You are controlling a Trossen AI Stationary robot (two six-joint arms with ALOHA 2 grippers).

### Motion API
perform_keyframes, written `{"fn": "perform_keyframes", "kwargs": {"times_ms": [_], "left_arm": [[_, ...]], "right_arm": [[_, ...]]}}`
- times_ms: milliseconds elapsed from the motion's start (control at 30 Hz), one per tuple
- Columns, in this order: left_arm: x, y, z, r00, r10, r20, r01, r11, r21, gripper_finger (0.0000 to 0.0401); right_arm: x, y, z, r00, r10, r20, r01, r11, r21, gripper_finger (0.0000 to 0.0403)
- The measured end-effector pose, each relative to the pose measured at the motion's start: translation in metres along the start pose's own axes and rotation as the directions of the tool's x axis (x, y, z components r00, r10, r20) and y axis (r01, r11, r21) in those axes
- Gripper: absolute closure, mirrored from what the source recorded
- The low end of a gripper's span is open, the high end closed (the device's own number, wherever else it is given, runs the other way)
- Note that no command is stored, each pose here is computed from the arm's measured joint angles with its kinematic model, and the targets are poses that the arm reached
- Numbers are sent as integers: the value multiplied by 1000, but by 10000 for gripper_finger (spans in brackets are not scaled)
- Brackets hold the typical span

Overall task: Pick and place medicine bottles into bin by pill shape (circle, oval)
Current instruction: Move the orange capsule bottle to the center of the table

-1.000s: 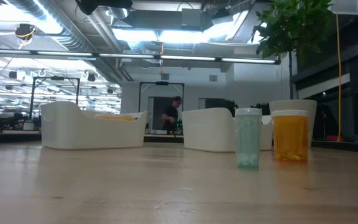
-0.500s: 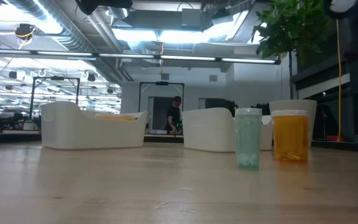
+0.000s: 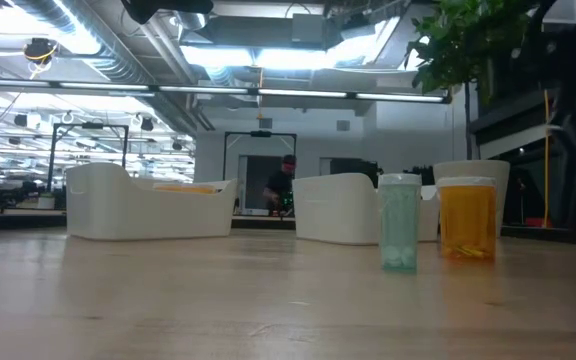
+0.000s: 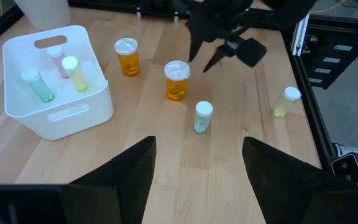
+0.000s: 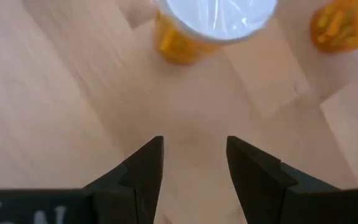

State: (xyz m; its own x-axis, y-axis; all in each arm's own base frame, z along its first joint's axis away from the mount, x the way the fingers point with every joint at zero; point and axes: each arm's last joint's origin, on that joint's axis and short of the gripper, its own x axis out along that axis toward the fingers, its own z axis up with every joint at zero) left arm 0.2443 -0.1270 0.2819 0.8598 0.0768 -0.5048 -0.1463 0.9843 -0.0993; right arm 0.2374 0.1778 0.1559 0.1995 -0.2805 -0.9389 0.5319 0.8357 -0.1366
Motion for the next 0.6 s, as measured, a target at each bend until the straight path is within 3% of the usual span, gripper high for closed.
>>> {"fn": "perform_keyframes", "kwargs": {"times_ms": [300, 600], "left_arm": [[0, 0, 0, 1000, 0, 0, 0, 1000, 0, 167], [0, 0, 0, 1000, 0, 0, 0, 1000, 1, 167]], "right_arm": [[13, -9, 25, 1000, -3, 28, 7, 992, -126, 226], [21, -10, 49, 995, 65, 70, -49, 976, -213, 226]]}}
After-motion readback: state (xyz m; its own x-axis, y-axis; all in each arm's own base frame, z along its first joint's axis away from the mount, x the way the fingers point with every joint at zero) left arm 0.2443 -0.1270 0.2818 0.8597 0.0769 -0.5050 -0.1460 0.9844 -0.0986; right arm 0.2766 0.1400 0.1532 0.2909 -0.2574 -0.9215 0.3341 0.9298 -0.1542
